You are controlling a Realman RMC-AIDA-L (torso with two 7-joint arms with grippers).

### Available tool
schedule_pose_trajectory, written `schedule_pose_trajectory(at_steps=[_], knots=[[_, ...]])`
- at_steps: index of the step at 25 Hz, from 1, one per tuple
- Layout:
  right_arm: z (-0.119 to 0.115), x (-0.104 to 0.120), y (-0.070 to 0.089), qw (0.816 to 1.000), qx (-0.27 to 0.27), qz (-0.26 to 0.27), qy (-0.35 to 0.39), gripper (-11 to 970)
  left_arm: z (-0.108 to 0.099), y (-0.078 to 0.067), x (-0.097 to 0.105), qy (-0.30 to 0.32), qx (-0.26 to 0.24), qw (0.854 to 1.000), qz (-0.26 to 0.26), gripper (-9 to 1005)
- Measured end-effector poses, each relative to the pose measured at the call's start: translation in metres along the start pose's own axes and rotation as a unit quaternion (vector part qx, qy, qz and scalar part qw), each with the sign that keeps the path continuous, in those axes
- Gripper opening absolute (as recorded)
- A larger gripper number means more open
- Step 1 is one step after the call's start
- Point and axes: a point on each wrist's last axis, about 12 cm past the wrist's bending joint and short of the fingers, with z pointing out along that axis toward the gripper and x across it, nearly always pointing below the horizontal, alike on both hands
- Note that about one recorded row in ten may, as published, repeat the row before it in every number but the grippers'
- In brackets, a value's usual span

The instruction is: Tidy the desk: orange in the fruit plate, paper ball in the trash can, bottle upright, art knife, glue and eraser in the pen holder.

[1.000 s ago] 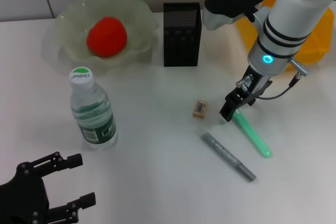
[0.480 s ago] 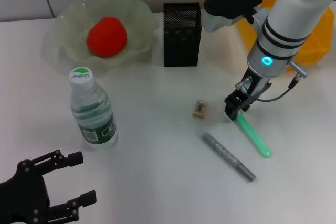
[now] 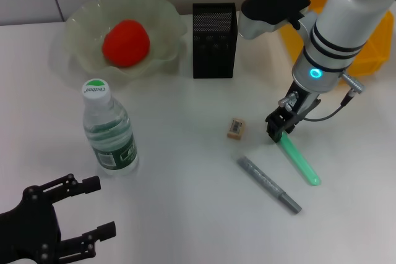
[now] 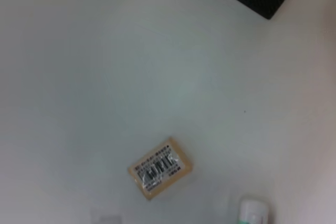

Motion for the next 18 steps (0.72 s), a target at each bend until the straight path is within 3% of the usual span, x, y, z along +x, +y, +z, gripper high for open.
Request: schedule_pose_trajectory(at_steps=[11,16,18], knots=[[0.001,0.002,-0.001,1.0,0.0,0.001,0.003,191,0.002,0.002,-0.001,0.002,0.001,1.0,0.003,773],[-0.01,-0.001,-0.003,1.0,0.003,-0.005,-0.009,177,0.002,0.002,-0.001,0.001,0.001,1.0,0.001,773],[-0.025,-0.004,-0.003,0.999,0.005,-0.015,-0.028,177,0.002,0.003,-0.002,0.001,0.001,1.0,0.001,773]])
